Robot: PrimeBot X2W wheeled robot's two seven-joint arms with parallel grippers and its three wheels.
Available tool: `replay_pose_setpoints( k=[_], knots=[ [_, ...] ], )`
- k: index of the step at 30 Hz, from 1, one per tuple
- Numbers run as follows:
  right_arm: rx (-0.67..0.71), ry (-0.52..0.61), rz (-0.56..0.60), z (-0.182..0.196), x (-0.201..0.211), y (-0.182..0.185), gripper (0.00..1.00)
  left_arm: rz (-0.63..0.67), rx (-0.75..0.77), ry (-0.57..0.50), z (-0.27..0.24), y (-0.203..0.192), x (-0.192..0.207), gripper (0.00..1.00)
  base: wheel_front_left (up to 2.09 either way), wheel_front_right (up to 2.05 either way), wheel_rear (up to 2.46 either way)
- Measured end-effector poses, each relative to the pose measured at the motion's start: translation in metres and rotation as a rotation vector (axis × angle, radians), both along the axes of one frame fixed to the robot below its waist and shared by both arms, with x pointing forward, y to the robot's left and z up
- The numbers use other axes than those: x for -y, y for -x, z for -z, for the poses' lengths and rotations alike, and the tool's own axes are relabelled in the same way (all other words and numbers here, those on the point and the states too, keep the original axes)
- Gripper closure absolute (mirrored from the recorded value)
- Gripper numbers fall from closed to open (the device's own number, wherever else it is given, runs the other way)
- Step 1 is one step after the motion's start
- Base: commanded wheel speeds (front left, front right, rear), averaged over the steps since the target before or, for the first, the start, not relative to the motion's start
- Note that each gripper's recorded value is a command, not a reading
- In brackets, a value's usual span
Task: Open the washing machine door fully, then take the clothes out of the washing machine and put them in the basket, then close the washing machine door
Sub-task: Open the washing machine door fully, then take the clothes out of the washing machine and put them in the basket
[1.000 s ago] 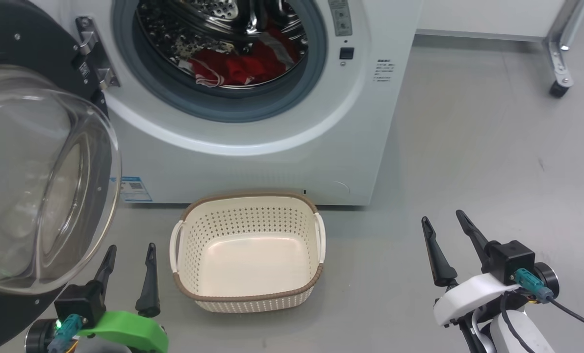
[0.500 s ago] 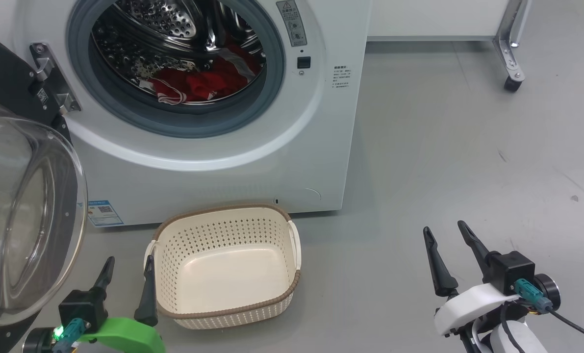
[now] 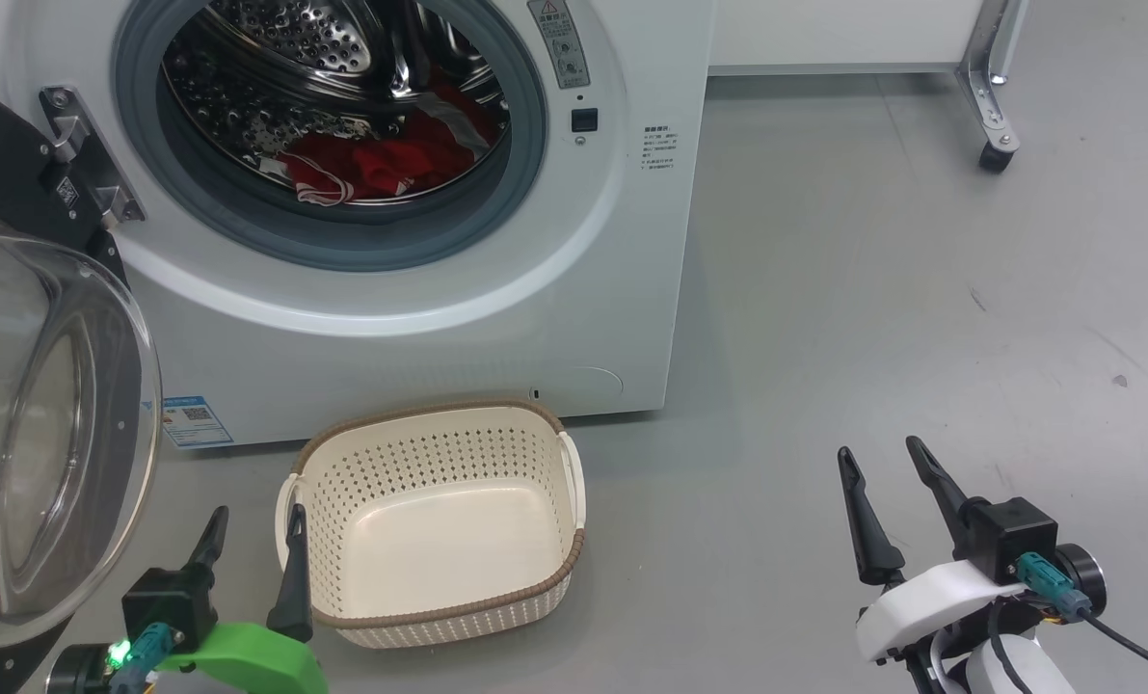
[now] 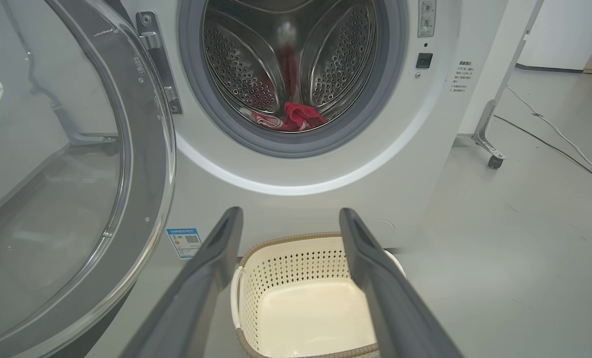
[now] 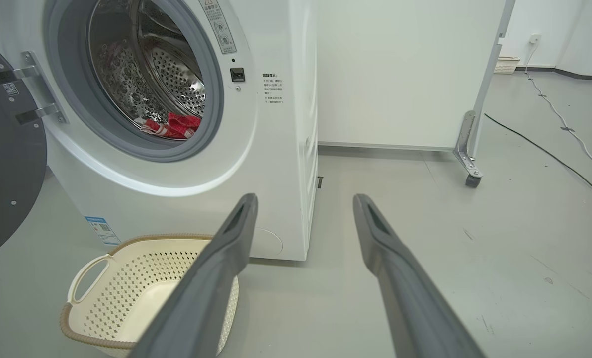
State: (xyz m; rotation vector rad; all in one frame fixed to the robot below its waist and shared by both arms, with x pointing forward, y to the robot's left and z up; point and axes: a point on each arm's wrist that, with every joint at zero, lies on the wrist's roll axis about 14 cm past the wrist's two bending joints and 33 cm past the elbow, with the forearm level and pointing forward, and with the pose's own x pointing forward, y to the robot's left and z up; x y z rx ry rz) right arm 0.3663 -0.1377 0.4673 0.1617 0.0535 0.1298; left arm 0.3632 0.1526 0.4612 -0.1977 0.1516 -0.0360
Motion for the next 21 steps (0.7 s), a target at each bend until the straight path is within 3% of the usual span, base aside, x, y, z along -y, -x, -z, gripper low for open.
replay_pose_setpoints(
  k=[21],
  knots=[
    [0.008,-0.010,-0.014,-0.0028,-0.0055,0.0002,0.00,-0.002,0.016,-0.009,-0.0062,-0.0007,0.0006,0.00,0.01,-0.01,0.00]
  ],
)
